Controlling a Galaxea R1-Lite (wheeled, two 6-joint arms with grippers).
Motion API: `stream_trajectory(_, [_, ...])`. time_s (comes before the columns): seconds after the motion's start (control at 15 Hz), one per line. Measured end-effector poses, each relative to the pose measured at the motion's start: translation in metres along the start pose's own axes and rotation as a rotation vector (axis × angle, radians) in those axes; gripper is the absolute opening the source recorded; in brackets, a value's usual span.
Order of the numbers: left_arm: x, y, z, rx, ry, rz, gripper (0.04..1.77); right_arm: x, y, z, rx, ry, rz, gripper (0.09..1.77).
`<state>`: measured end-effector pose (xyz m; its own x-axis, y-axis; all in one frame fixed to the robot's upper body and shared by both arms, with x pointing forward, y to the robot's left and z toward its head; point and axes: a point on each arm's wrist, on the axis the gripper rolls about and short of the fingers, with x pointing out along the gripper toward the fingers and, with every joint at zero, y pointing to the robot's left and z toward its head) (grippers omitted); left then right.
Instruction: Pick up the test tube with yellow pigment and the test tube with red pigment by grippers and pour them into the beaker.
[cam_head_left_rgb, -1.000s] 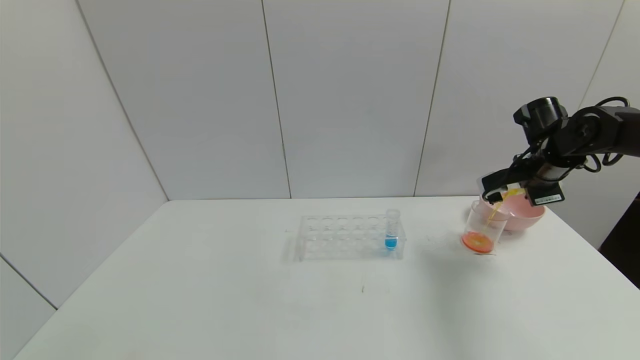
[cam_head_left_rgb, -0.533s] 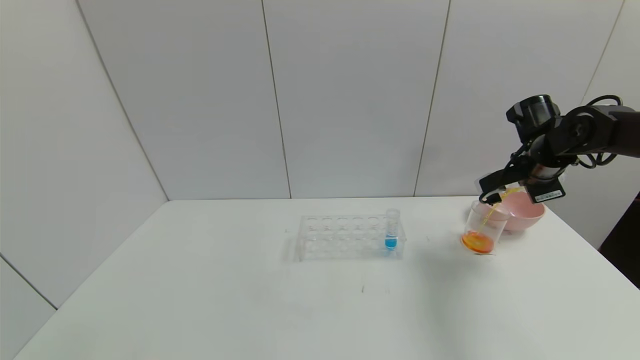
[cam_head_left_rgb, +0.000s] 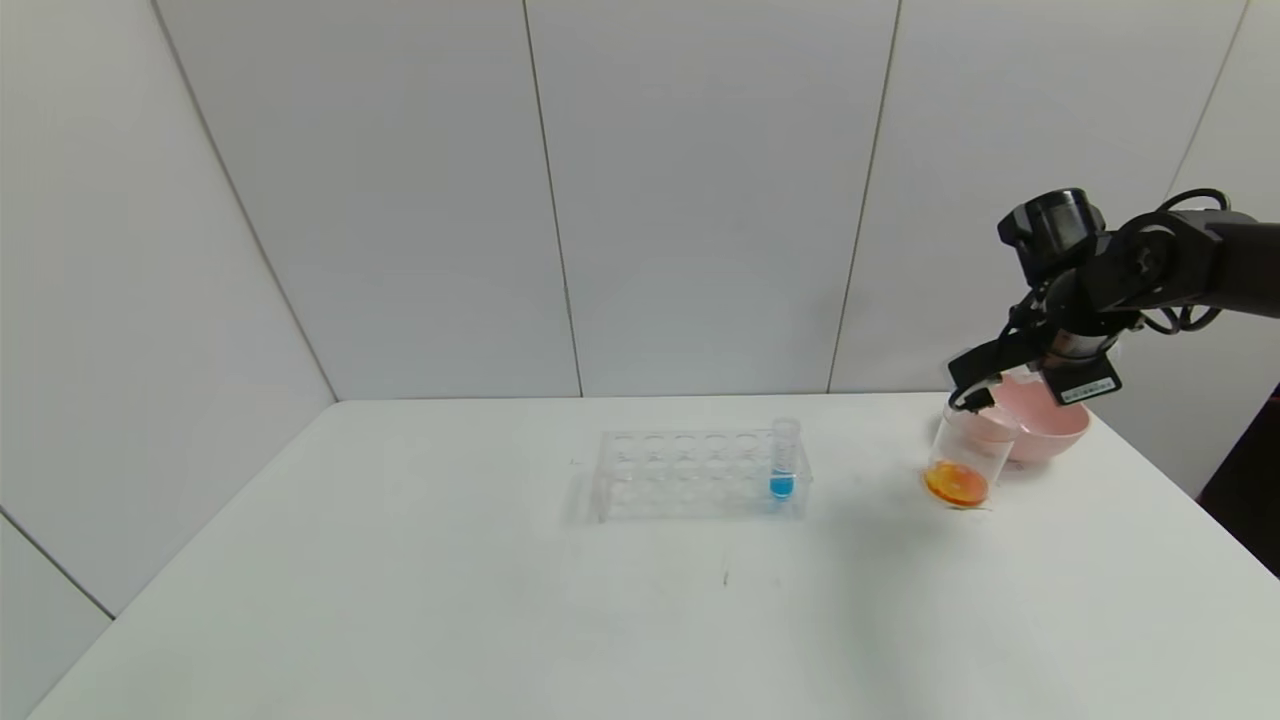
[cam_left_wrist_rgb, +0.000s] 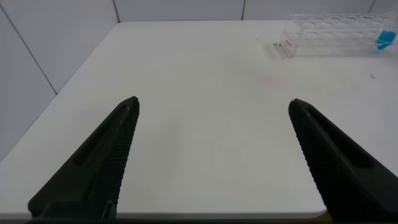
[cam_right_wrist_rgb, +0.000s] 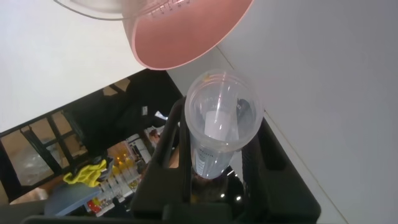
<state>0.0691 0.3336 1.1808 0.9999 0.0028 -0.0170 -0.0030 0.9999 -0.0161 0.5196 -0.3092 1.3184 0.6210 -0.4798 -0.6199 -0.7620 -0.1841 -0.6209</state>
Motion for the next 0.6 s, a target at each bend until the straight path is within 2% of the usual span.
stream_trajectory(0.47, [0.0, 0.0, 0.0, 0.0, 0.0, 0.0, 1.72, -0.0001, -0.0003, -0.0023, 0.033, 0.003, -0.003, 0.52])
stream_trajectory(0.6, [0.0, 0.0, 0.0, 0.0, 0.0, 0.0, 1.72, 0.0008, 0.0006, -0.0074, 0.103, -0.075, -0.002, 0.52])
